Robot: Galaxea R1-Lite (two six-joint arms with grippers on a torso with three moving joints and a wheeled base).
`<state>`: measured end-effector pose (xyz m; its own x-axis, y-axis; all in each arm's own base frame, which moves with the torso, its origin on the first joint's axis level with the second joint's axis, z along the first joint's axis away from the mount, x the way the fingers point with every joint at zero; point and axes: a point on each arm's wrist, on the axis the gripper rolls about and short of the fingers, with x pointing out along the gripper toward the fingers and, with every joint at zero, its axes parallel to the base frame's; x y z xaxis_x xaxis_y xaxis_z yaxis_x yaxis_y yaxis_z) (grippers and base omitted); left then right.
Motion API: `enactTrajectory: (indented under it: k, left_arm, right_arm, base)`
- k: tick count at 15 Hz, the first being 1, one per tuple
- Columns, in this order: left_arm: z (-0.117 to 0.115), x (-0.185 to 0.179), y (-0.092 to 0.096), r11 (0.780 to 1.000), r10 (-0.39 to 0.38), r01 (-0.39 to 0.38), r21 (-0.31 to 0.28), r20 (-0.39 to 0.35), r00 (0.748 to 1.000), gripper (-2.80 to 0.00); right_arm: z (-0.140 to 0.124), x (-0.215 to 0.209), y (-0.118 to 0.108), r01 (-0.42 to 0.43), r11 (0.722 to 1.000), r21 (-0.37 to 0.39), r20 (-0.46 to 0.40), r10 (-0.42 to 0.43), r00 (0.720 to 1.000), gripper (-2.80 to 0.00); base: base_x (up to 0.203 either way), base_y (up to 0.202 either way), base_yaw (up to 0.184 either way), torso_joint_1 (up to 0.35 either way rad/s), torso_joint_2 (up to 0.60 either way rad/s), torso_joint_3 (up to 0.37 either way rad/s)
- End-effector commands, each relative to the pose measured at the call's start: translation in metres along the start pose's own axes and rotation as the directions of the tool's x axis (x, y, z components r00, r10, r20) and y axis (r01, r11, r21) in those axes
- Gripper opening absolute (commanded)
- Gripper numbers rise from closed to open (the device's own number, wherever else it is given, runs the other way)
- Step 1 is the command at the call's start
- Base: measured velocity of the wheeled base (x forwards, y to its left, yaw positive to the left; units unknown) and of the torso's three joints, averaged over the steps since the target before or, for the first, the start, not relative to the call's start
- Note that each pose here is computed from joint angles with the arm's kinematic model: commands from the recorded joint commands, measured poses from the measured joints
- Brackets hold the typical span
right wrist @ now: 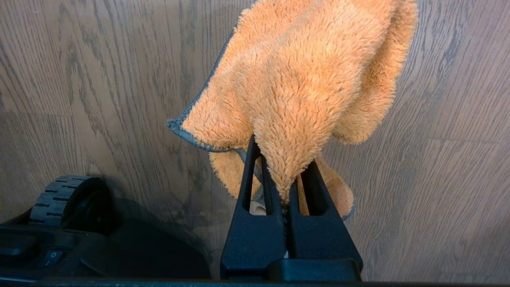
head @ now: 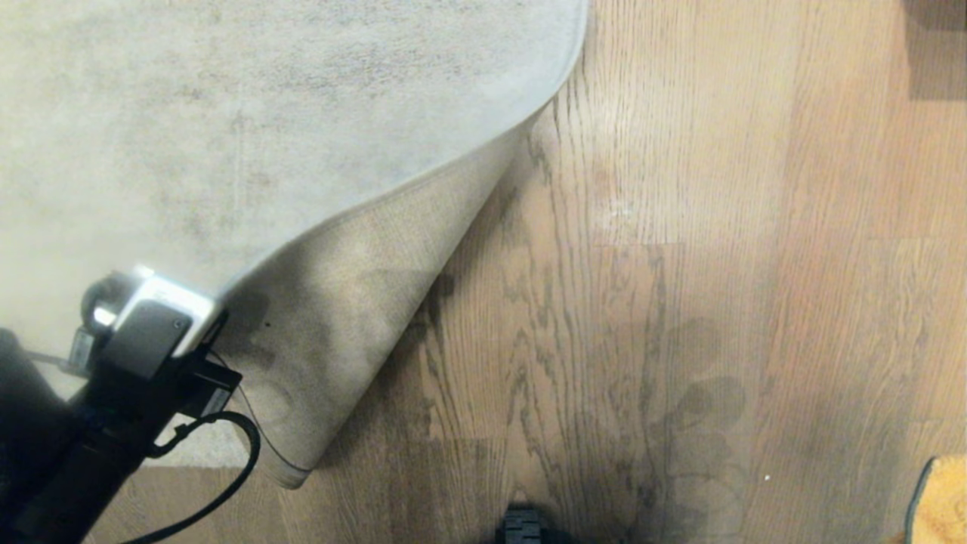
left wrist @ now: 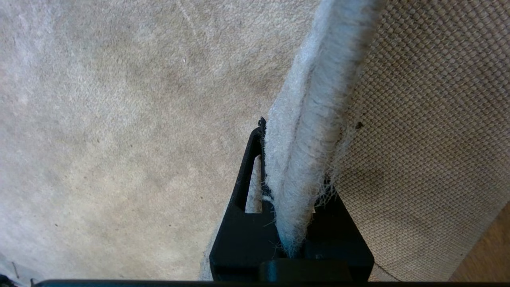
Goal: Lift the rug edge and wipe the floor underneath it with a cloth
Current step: Lay down the carpet
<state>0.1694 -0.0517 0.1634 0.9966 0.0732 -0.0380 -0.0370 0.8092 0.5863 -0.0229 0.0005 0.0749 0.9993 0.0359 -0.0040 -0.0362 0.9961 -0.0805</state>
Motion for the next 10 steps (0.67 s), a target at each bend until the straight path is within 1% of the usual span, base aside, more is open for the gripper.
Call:
enactTrajectory:
  k: [1,3,5,7,10]
  left_arm:
    - [0.001,0.000,0.000,1.000,0.005,-0.005,-0.001,0.006,1.000,0.00]
    - [0.002,0.000,0.000,1.000,0.005,-0.005,-0.006,0.011,1.000,0.00]
    - [0.004,-0.001,-0.002,1.000,-0.011,0.012,-0.028,0.024,1.000,0.00]
    - [0.006,-0.002,-0.004,0.999,-0.021,0.022,-0.036,0.036,0.999,0.00]
    - [0.016,-0.006,-0.004,0.996,-0.029,0.035,-0.083,0.083,0.996,0.00]
  right_arm:
    - [0.000,0.000,0.000,-0.001,1.000,-0.001,-0.002,0.001,1.000,-2.80]
    - [0.000,0.000,0.000,-0.001,1.000,-0.001,-0.002,0.001,1.000,-2.80]
    - [0.000,0.000,0.000,-0.001,1.000,-0.001,-0.002,0.001,1.000,-2.80]
    - [0.000,0.000,0.000,-0.001,1.000,-0.001,-0.002,0.001,1.000,-2.80]
    - [0.000,0.000,0.000,-0.001,1.000,-0.001,-0.002,0.001,1.000,-2.80]
  base:
    - [0.000,0.000,0.000,0.000,0.00,0.000]
    - [0.000,0.000,0.000,0.000,0.00,0.000]
    - [0.000,0.000,0.000,0.000,0.00,0.000]
    - [0.000,0.000,0.000,0.000,0.00,0.000]
    - [0.000,0.000,0.000,0.000,0.00,0.000]
